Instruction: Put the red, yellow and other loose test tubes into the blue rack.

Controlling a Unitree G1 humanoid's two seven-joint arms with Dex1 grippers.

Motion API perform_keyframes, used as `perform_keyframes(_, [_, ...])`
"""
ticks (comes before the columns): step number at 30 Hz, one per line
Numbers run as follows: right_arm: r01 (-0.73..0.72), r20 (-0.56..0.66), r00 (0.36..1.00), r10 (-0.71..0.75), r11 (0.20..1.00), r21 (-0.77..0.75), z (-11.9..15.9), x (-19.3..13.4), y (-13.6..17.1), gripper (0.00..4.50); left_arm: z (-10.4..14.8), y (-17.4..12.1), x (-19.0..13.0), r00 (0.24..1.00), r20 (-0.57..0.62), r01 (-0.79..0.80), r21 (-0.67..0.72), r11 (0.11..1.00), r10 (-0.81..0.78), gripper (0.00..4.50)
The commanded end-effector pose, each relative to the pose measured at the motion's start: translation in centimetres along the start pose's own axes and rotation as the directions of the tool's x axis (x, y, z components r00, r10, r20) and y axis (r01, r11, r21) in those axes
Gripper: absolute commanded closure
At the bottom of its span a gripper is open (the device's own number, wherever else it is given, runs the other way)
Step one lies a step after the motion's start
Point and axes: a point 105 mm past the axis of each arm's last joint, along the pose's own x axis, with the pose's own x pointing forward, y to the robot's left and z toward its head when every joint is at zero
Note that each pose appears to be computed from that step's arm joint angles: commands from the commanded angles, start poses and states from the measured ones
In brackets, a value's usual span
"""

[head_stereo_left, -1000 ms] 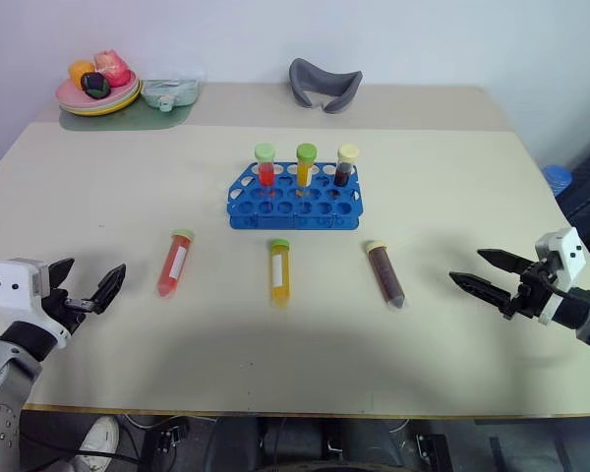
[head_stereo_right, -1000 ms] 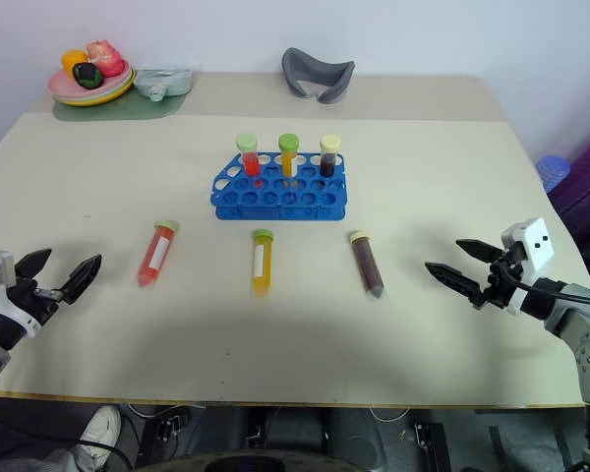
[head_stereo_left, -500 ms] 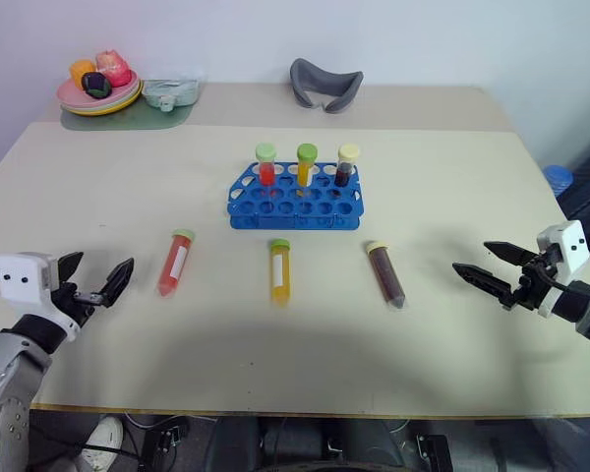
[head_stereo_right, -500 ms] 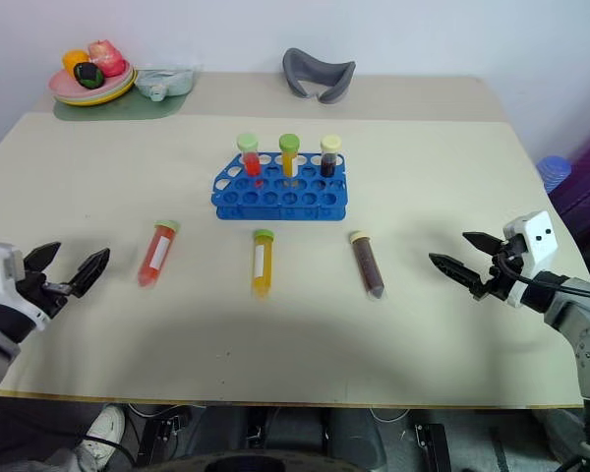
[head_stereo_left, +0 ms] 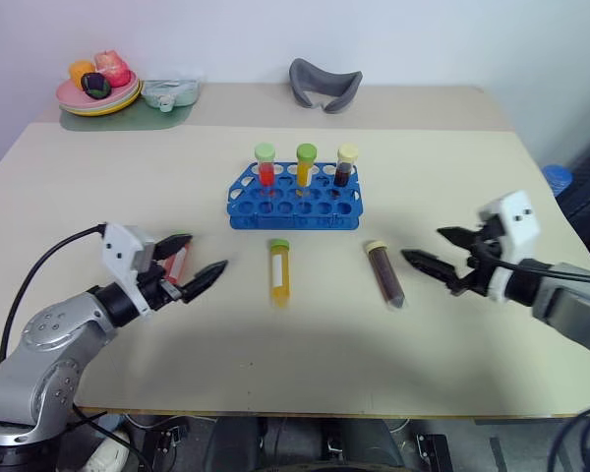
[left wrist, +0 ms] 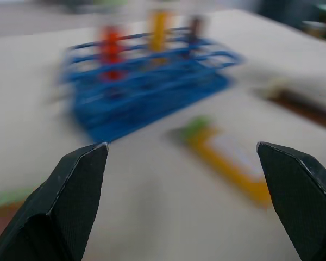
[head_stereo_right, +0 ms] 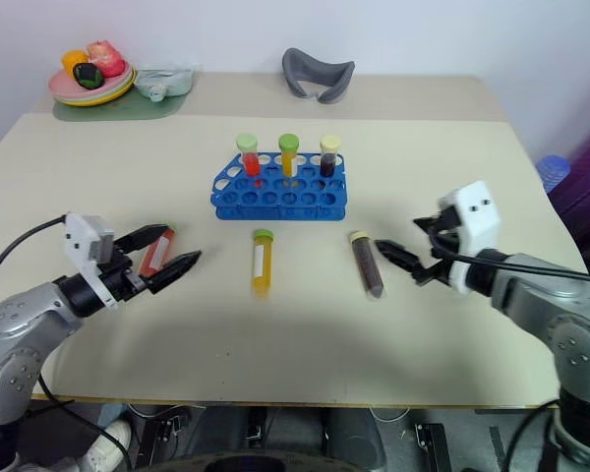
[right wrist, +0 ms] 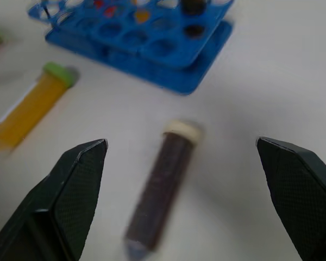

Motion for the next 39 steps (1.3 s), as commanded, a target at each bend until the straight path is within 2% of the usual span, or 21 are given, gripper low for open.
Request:
perform_keyframes(1, [0.062, -0.056, 0.996, -0.065, 0.997, -0.039, 0.1, 0.1, 0.6, 0.0, 0.5, -2.6, 0.3, 0.99, 0.002, 0.138, 0.015, 0.99, -0.138, 0.02])
perform_keyframes(5, [0.093, -0.084, 0.992, -0.099, 0.993, -0.074, -0.3, 0.5, 1.1, 0.0, -0.4, -4.3, 0.4, 0.975, -0.039, 0.221, 0.034, 0.975, -0.219, 0.02])
perform_keyframes(10, [0.149, -0.109, 0.982, -0.156, 0.986, -0.07, -0.4, 0.7, 0.5, 0.0, -0.4, -4.5, 1.0, 0.974, -0.026, 0.227, 0.03, 0.973, -0.226, 0.02])
perform_keyframes(14, [0.113, -0.124, 0.985, -0.116, 0.993, -0.031, -0.6, 0.8, 1.2, 0.0, -0.7, -4.6, 1.6, 0.971, -0.019, 0.237, 0.019, 0.971, -0.237, 0.02])
perform_keyframes(18, [0.088, -0.193, 0.977, -0.095, 0.995, -0.042, -1.8, 0.7, 1.8, 0.0, -0.4, -4.6, 2.5, 0.967, 0.012, 0.253, 0.008, 0.967, -0.253, 0.02])
perform_keyframes(26, [0.087, -0.285, 0.955, -0.082, 0.996, 0.007, -2.7, 0.7, 2.9, 0.0, -1.1, -4.6, 2.3, 0.972, 0.01, 0.236, -0.003, 0.972, -0.236, 0.02])
perform_keyframes(34, [0.158, -0.382, 0.91, -0.16, 0.987, -0.036, -3.8, 1.7, 1.1, 0.0, -1.0, -4.3, 2.1, 0.974, 0.01, 0.224, 0.007, 0.974, -0.225, 0.02])
perform_keyframes(39, [0.139, -0.418, 0.89, -0.183, 0.981, -0.134, -3.7, 1.3, -0.3, 0.0, -1.0, -4.2, 2.2, 0.976, 0.009, 0.219, 0.014, 0.976, -0.219, 0.02])
